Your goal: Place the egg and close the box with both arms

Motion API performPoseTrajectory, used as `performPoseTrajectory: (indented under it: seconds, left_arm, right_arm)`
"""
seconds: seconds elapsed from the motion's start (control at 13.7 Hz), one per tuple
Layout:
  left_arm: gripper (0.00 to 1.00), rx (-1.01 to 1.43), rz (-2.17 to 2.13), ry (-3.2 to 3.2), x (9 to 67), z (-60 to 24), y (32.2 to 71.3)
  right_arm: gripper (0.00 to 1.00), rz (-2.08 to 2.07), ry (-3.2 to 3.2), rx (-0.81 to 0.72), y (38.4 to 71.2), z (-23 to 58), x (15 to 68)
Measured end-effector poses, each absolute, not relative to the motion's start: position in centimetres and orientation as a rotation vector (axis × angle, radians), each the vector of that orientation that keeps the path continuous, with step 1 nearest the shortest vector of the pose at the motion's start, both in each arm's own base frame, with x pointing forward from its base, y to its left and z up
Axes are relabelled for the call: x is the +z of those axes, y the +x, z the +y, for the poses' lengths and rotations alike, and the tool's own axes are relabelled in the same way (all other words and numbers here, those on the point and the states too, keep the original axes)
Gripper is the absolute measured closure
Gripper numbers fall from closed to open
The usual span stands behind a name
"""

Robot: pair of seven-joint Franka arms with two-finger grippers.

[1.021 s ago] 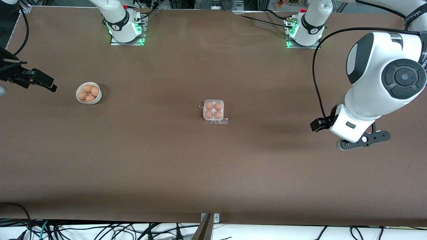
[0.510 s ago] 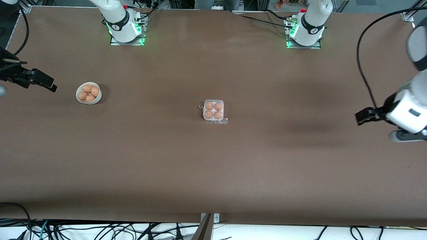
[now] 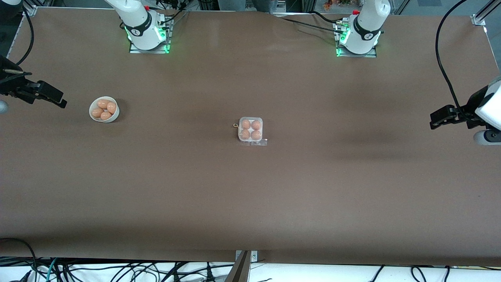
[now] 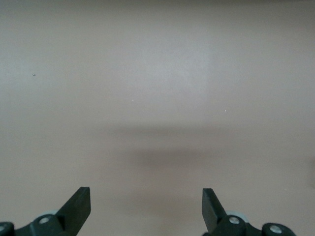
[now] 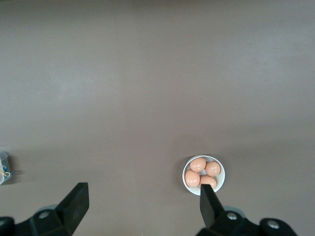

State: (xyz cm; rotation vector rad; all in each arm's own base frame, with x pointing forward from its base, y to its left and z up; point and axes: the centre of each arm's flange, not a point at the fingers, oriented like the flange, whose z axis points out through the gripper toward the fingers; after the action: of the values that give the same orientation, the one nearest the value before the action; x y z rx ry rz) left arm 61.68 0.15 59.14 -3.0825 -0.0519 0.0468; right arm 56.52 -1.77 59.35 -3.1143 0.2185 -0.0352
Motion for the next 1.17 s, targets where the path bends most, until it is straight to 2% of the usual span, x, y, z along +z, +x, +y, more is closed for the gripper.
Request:
performPoseTrajectory:
  seconds: [0.58,1.17]
  left_arm:
    - [0.0,0.004,-0.092,-3.149,59.3,1.5,58.1]
    - [0.0,-0.021,-0.118,-3.152,60.4,2.5,56.8]
  right_arm:
    - [0.0,0.219,-3.114,-0.035,56.5,-1.8,59.3]
    - [0.0,0.219,-3.114,-0.04,56.6,-1.8,59.4]
